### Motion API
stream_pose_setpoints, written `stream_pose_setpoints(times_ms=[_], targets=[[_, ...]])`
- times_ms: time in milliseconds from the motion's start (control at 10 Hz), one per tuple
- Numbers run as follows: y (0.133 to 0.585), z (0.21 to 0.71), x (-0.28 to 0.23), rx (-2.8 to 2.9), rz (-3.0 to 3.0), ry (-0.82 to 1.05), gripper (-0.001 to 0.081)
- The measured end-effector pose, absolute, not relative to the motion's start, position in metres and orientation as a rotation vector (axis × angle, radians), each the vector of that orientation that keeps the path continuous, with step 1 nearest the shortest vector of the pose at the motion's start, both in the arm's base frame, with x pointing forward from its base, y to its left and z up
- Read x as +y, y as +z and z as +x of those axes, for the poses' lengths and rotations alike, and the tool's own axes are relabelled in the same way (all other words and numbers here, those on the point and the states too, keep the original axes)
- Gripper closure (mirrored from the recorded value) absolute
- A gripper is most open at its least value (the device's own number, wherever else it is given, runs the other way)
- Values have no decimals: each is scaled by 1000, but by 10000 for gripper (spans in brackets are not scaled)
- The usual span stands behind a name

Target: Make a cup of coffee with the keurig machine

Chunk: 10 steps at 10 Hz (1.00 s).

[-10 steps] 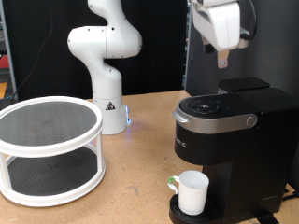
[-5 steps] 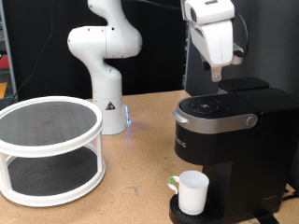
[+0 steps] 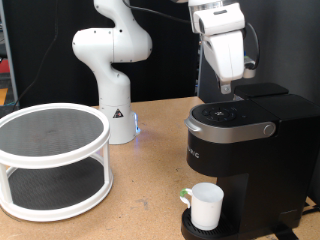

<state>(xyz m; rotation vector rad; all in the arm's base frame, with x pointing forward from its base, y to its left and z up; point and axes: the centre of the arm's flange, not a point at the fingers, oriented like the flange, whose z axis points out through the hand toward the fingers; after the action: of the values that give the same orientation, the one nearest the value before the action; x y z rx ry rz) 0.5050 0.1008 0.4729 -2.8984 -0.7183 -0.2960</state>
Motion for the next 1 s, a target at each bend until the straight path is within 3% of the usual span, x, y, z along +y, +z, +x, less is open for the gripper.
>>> stream_pose_setpoints(times_ms=[100, 200, 1000], targets=[[468, 504, 100, -708, -2911, -306, 750], [463, 504, 99, -696, -2919, -316, 788], [426, 500, 101, -613, -2953, -326, 804]])
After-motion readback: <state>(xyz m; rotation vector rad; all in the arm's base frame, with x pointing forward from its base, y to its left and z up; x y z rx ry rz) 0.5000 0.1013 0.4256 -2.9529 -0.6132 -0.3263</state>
